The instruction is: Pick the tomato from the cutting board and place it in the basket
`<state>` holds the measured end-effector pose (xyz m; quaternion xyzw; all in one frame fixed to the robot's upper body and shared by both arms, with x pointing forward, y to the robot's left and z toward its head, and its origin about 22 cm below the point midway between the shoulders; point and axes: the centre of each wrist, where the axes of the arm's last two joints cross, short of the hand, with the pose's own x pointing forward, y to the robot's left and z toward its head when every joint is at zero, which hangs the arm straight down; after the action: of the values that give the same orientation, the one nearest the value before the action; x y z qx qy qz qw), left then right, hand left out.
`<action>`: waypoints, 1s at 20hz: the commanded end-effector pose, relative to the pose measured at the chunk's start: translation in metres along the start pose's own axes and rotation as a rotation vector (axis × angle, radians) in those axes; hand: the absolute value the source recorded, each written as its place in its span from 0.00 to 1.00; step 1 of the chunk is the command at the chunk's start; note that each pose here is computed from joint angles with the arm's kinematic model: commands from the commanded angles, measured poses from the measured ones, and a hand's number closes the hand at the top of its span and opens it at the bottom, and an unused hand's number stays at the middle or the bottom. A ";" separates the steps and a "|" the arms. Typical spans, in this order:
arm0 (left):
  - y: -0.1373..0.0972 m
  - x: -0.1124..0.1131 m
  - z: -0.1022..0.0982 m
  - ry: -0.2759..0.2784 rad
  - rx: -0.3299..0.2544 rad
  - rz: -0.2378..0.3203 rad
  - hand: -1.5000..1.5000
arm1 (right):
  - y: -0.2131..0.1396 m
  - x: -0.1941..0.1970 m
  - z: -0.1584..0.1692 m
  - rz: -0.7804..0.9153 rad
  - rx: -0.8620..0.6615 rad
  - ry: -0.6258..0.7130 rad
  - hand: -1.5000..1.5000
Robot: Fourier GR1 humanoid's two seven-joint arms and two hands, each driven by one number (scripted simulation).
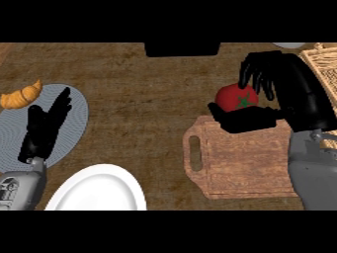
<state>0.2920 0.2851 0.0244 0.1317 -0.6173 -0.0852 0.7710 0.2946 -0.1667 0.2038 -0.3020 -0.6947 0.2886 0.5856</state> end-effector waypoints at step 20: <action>-0.007 0.010 0.002 -0.016 -0.019 -0.012 0.50 | -0.189 0.040 -0.030 0.409 -0.259 0.316 1.00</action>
<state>0.2911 0.2764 0.0266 0.1249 -0.6240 -0.0980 0.7651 0.2963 -0.2419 0.3725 -0.4788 -0.6402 0.2272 0.5561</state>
